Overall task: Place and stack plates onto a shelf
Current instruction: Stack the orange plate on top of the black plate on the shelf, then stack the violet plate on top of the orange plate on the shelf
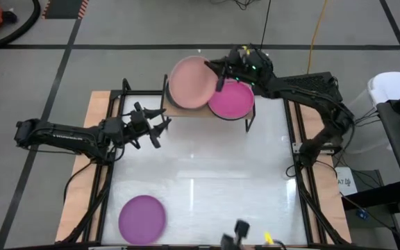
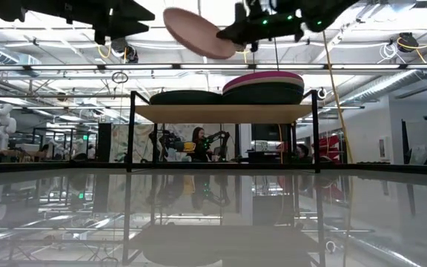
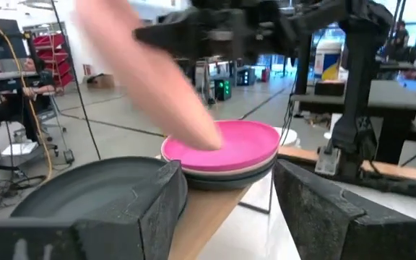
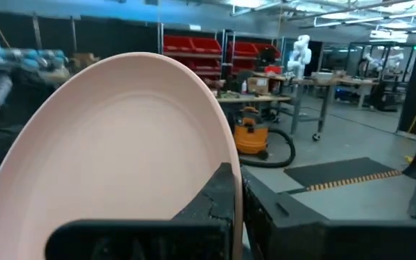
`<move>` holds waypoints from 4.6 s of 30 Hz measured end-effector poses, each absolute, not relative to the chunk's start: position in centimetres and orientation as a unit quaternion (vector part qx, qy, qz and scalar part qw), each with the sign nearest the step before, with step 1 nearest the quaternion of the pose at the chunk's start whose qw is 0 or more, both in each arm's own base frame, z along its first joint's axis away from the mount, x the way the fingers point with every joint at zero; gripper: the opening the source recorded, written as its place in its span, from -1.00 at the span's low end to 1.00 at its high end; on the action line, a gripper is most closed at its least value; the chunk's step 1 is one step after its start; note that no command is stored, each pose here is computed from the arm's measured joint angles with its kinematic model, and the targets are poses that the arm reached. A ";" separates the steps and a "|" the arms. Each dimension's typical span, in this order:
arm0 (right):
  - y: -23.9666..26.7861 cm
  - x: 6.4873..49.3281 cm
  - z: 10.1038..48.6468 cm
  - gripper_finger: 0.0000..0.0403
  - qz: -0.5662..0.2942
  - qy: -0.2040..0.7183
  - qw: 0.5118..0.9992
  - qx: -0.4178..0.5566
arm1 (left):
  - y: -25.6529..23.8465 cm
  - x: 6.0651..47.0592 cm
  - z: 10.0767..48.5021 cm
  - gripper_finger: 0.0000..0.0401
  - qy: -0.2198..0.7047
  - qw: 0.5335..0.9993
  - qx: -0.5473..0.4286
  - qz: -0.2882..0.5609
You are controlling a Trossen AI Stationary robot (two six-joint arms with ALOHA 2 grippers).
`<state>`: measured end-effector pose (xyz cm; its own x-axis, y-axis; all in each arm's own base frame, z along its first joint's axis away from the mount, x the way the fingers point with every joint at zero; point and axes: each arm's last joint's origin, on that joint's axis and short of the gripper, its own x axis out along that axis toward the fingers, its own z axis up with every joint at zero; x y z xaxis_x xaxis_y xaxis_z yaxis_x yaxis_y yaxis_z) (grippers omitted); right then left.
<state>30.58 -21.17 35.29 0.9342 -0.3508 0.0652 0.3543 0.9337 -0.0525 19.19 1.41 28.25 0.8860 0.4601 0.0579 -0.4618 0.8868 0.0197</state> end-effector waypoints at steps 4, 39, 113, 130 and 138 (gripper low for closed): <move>-24.8 32.1 33.7 -1.00 -0.203 -0.006 0.979 -0.024 | 1.5 18.5 28.2 0.12 -0.009 0.968 0.030 0.251; -21.7 29.5 35.5 -0.36 0.024 0.070 0.997 0.033 | 0.1 19.3 25.8 0.12 0.098 0.979 -0.063 0.167; -2.8 14.6 20.2 -0.35 -0.044 -0.009 0.999 -0.012 | 12.1 22.4 40.1 -0.95 0.246 0.936 0.049 0.248; -2.8 14.5 19.7 -0.35 -0.042 -0.006 0.999 0.006 | 28.1 22.7 37.1 -0.95 0.303 0.894 -0.191 0.269; -2.8 14.5 19.6 -0.35 -0.042 0.001 0.999 0.013 | 28.7 22.1 35.7 -0.81 0.340 0.875 -0.214 0.268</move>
